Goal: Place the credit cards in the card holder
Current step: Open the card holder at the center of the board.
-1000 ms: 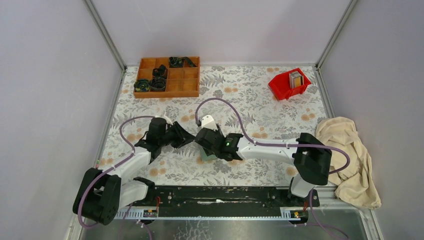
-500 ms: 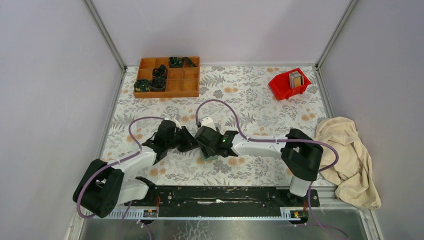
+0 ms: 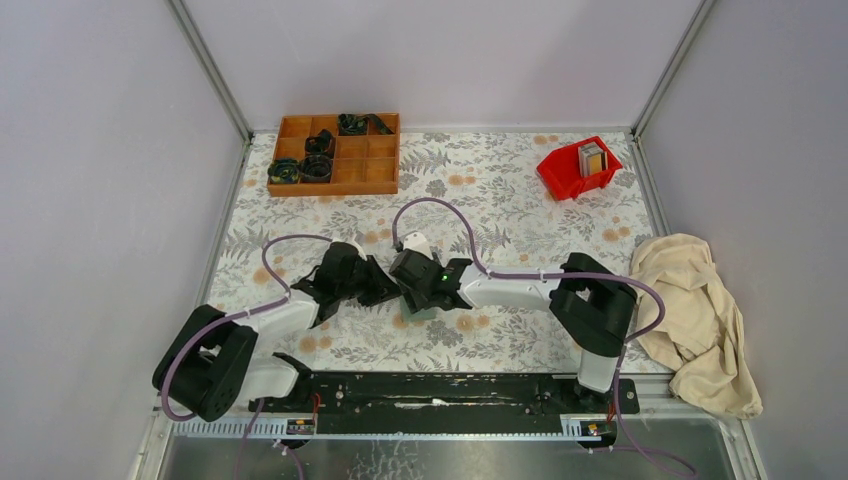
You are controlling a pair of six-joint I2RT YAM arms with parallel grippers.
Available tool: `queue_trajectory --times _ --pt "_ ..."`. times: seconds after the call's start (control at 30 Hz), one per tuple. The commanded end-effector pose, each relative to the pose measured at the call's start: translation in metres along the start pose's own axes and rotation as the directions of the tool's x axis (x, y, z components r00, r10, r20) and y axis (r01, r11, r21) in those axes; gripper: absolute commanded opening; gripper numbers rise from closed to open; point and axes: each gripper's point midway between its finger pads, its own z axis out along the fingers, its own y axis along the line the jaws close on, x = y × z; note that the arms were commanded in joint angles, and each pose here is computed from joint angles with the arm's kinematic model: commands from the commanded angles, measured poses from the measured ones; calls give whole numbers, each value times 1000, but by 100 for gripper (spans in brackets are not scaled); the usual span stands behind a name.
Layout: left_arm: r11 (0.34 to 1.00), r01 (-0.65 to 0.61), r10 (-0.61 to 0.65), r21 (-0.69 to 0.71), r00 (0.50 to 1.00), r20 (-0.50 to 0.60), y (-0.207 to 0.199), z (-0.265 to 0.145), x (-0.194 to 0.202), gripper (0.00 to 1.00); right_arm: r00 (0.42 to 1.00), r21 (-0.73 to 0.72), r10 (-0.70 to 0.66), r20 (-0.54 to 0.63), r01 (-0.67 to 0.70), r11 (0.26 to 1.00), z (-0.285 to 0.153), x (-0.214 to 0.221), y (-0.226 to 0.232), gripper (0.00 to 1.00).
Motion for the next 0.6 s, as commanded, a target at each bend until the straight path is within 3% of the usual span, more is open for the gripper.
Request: queue_trajectory --times 0.0,0.57 --pt "999 -33 32 21 998 49 -5 5 -9 20 997 -10 17 78 -17 1000 -1 -31 5 60" --pt "998 -34 33 -53 999 -7 9 24 9 18 999 73 -41 27 39 997 16 -17 -10 59"
